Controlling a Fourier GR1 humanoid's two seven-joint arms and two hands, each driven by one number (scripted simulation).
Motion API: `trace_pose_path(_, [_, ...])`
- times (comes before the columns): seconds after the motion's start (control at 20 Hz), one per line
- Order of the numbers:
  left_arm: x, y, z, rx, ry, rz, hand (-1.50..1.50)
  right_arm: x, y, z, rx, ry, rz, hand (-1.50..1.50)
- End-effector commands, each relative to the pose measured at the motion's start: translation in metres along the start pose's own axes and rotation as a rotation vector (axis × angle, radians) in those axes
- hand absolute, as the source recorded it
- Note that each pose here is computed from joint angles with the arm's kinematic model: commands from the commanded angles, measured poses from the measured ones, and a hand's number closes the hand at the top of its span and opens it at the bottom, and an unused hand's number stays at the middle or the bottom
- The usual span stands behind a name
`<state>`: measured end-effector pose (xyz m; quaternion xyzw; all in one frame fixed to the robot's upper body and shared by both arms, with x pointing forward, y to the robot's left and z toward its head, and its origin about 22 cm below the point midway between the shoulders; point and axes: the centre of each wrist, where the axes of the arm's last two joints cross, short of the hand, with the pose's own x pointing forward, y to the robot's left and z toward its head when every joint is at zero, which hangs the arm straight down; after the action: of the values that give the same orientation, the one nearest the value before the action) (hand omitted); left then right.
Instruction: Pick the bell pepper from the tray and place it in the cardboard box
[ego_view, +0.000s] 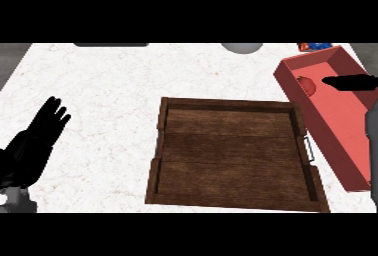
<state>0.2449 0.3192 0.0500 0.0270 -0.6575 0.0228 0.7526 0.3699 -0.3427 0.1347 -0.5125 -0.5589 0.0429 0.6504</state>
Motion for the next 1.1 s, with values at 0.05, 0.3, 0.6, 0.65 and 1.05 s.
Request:
trace_pose_path(0.05, [0.003,0.014,-0.002,0.003,0.003,0.000,0.00,-0.008,-0.029,-0.002,-0.153,0.031,-0.259,-1.50])
trace_pose_path(0.3, [-0.005,0.023,-0.005,0.013,-0.006,0.001,0.00,-0.044,-0.062,0.014,-0.187,0.067,-0.306,-1.50])
trace_pose_path(0.6, [0.011,0.009,-0.003,0.005,-0.018,0.010,0.00,-0.092,-0.130,0.032,-0.192,0.060,-0.380,-1.50])
trace_pose_path(0.65, [0.007,-0.006,0.006,0.002,0.008,0.013,0.00,-0.105,-0.126,0.036,-0.191,0.057,-0.382,-1.50])
trace_pose_path(1.05, [0.004,0.009,0.006,0.003,-0.003,-0.007,0.00,-0.122,-0.150,0.048,-0.135,0.042,-0.365,-1.50])
